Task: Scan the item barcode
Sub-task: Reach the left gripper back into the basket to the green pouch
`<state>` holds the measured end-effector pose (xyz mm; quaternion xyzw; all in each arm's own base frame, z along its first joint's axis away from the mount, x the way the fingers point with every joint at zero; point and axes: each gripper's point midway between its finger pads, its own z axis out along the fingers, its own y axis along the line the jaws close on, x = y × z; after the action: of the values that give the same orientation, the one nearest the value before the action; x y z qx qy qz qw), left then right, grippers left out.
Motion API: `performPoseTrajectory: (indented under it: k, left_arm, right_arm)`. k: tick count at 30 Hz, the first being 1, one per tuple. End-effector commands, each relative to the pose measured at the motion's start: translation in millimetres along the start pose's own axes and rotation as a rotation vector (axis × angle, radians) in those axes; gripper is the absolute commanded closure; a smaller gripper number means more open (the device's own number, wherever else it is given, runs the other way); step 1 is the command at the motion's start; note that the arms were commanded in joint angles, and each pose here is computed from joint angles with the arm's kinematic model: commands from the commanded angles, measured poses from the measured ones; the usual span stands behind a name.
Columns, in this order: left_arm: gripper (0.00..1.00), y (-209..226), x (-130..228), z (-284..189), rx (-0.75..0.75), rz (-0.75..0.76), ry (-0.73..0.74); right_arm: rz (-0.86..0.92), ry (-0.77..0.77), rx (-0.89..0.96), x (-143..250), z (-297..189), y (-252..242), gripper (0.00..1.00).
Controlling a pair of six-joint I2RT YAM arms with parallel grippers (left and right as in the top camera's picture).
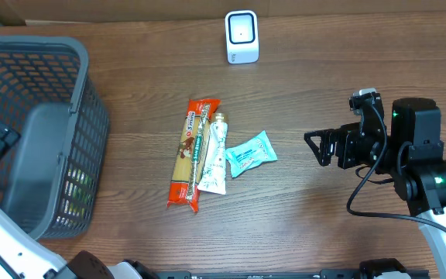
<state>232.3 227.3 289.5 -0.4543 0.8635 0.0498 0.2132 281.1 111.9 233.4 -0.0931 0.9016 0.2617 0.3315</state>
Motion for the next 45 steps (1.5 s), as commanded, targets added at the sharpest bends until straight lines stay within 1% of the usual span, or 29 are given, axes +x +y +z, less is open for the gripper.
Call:
performPoseTrajectory:
  k: [1, 6, 11, 18, 23, 27, 31, 32, 34, 35, 38, 40, 41, 45]
  left_arm:
    - [0.00, 0.0, 18.2, 32.3, 0.010, -0.008, 0.082]
    - [0.00, -5.4, 43.2, 79.9, 0.068, 0.062, 0.166]
    - [0.00, 0.6, 67.3, 119.2, 0.067, 0.122, 0.214]
    - [0.00, 8.7, 101.7, 167.4, 0.063, 0.130, 0.252]
    - [0.00, 14.2, 126.8, 191.5, 0.069, 0.193, 0.274]
    - [0.03, 18.7, 147.8, 211.3, 0.076, 0.243, 0.276]
    - [0.05, 20.4, 154.9, 223.4, 0.078, 0.247, 0.253]
    - [0.12, 20.6, 154.9, 227.5, 0.079, 0.249, 0.236]
    - [0.28, 20.6, 154.4, 229.2, 0.079, 0.249, 0.227]
    - [0.42, 20.4, 153.6, 229.5, 0.079, 0.249, 0.223]
    - [0.70, 19.8, 150.2, 230.1, 0.080, 0.250, 0.209]
    - [0.92, 19.5, 148.4, 230.4, 0.081, 0.251, 0.201]
    - [0.96, 19.2, 147.1, 230.5, 0.081, 0.251, 0.196]
    - [0.96, 17.9, 141.1, 229.2, 0.081, 0.239, 0.182]
  right_arm:
    - [-0.018, -0.015, -0.006, -5.2, -2.4, 4.0, 0.00]
    - [-0.018, -0.015, -0.006, -5.2, -2.4, 4.0, 0.00]
    - [-0.018, -0.015, -0.006, -5.2, -2.4, 4.0, 0.00]
    - [-0.018, -0.015, -0.006, -5.1, -2.4, 4.0, 0.00]
    - [-0.018, -0.015, -0.006, -5.2, -2.4, 4.0, 0.00]
    - [-0.019, -0.016, -0.006, -5.5, -2.5, 4.0, 0.00]
    - [-0.018, -0.016, -0.006, -5.4, -2.5, 4.0, 0.00]
    - [-0.018, -0.016, -0.006, -5.3, -2.5, 4.0, 0.00]
    - [-0.019, -0.016, -0.006, -5.3, -2.5, 4.0, 0.00]
    - [-0.019, -0.016, -0.006, -5.3, -2.5, 4.0, 0.00]
    - [-0.018, -0.016, -0.006, -5.3, -2.5, 4.0, 0.00]
    - [-0.019, -0.016, -0.006, -5.4, -2.5, 4.0, 0.00]
    - [-0.018, -0.016, -0.006, -5.4, -2.5, 4.0, 0.00]
    - [-0.019, -0.017, -0.006, -5.5, -2.5, 4.0, 0.00]
